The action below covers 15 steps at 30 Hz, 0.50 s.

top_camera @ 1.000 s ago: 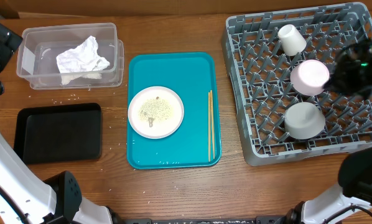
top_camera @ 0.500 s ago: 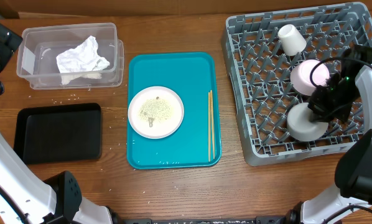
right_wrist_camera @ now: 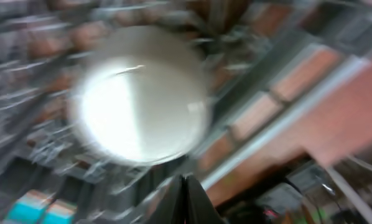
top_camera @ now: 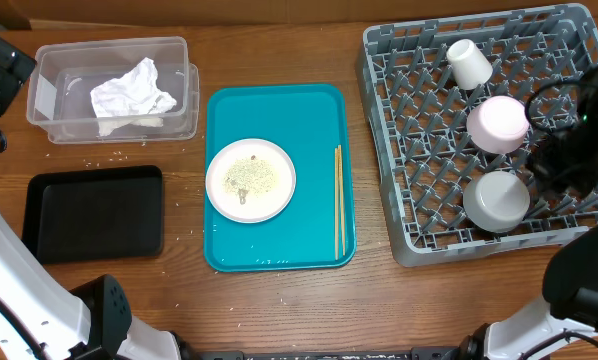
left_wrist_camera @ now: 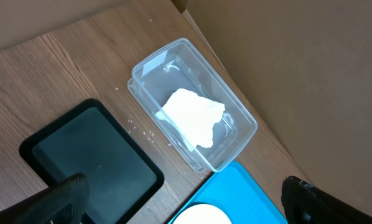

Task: Sort waste into correct bins and load items into the dishwasher
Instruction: 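Grasp the wooden chopsticks on the tray with the right gripper and lift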

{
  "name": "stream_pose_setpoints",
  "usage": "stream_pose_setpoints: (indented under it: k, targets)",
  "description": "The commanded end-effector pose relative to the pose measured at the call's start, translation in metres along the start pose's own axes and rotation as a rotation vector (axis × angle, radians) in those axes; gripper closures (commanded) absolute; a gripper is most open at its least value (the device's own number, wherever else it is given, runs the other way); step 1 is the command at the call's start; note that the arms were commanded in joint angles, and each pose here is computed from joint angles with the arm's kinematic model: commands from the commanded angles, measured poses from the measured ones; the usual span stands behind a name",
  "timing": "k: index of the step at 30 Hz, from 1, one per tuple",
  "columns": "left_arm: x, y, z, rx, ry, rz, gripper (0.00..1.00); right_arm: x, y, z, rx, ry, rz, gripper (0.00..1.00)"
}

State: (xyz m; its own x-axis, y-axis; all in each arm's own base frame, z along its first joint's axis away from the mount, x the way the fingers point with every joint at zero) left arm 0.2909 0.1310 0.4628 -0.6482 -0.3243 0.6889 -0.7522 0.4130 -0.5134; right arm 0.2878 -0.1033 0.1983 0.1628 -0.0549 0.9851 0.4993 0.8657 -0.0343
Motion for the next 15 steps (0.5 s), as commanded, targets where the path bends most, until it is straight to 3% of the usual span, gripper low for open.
stream_pose_setpoints:
  k: [1,3,5,6,7,8,15]
  targets:
    - [0.01,0.0,0.0,0.002,-0.021,0.011,0.0,0.046,0.07,0.024,0.342,-0.104,-0.386,0.96]
    - [0.01,0.0,0.0,0.002,-0.021,0.011,0.0,0.056,0.098,0.04,0.467,-0.115,-0.497,0.83]
    - [0.01,0.0,0.0,0.002,-0.021,0.011,0.0,0.057,0.117,0.051,0.543,-0.116,-0.495,0.48]
    - [0.01,0.0,0.0,0.002,-0.021,0.011,0.0,0.056,0.128,0.056,0.589,-0.118,-0.478,0.39]
    - [0.01,0.0,0.0,0.002,-0.021,0.011,0.0,0.051,0.148,0.064,0.67,-0.13,-0.437,0.2]
    - [0.01,0.0,0.0,0.002,-0.021,0.011,0.0,0.047,0.159,0.068,0.702,-0.141,-0.399,0.14]
    - [0.01,0.0,0.0,0.002,-0.021,0.011,0.0,0.008,0.22,0.084,0.77,-0.254,-0.144,0.27]
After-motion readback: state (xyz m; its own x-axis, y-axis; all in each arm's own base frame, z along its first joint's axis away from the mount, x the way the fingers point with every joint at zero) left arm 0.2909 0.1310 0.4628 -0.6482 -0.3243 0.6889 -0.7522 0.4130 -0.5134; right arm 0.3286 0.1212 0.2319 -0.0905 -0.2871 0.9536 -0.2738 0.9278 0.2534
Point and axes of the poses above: each gripper's point midway between its finger pads, its own x axis back along the fingers, its own y axis along the line the jaws close on, z = x × y, the point moved 4 cm from there along x, back along the fingers, and after that the axes turned 13 degrees about x, right-handed, at the moved point
